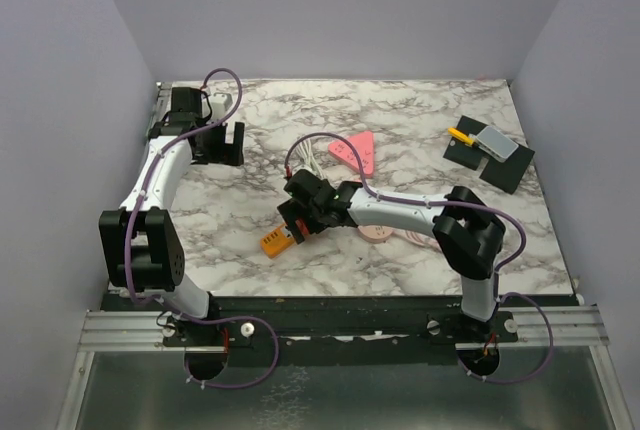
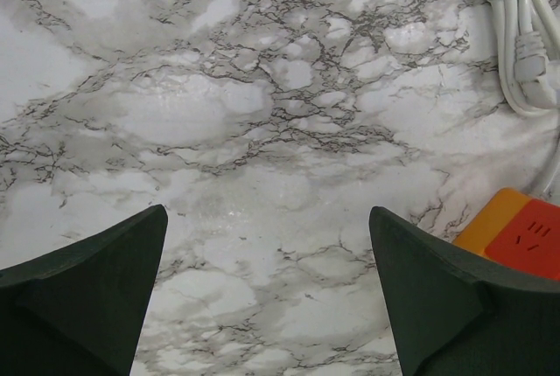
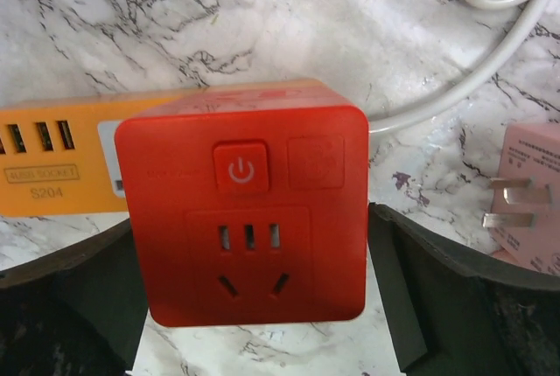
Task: Insert the plug
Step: Insert the plug into the socket, then move the socket to the center of the board.
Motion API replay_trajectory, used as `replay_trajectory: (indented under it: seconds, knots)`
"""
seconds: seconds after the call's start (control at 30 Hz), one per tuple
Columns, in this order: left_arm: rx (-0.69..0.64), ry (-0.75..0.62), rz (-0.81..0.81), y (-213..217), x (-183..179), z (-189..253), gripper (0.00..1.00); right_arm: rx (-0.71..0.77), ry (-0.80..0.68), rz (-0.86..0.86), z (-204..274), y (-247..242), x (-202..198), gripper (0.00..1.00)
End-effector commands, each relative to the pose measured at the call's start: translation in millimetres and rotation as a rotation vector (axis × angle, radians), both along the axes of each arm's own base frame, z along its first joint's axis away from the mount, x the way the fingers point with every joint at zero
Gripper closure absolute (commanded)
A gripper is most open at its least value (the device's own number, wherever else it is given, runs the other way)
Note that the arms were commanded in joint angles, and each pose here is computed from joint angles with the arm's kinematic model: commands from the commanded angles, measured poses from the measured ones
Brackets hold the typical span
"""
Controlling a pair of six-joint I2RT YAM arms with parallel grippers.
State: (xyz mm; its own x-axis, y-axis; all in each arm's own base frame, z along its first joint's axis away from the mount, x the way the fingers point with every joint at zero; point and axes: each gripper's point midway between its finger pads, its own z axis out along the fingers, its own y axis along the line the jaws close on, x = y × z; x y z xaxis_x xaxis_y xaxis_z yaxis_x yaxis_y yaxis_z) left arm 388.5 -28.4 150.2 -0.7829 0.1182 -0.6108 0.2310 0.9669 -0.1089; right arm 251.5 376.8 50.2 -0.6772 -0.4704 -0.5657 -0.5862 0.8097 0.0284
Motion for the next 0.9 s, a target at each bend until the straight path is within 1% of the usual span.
replay_trajectory:
  seconds: [0.0,0.1,0.2,0.27,0.37,0.5,0.57,0.67,0.73,0.87]
  knots:
    - [-0.015,-0.041,-0.123,-23,-20,21,0.01,-0.008,0.006,-0.004,26,0,-4,0.0]
    - [0.007,-0.046,-0.233,-43,-40,17,0.01,0.032,-0.034,0.011,58,3,1,0.0]
    - [0.037,-0.045,-0.356,-61,-63,6,0.01,0.062,-0.054,0.026,85,-5,1,0.0]
    - [0.044,-0.052,-0.428,-70,-75,3,0.01,0.089,-0.076,0.012,100,-20,3,0.0]
    - [0.004,-0.096,-0.495,-81,-85,7,0.03,0.179,-0.094,-0.042,113,-53,12,0.0]
    - [-0.035,-0.116,-0.601,-98,-105,5,0.03,0.2,-0.088,-0.17,118,-105,29,0.0]
    - [-0.028,-0.108,-0.672,-108,-121,-4,0.01,0.21,-0.089,-0.251,118,-130,42,0.0]
    - [0.015,-0.115,-0.797,-121,-151,-21,0.01,0.234,-0.066,-0.38,115,-166,62,0.0]
    - [0.034,-0.133,-0.851,-124,-166,-30,0.01,0.24,-0.076,-0.433,116,-181,69,0.0]
    - [0.121,-0.163,-0.924,-128,-180,-48,0.01,0.244,-0.093,-0.479,118,-190,75,0.0]
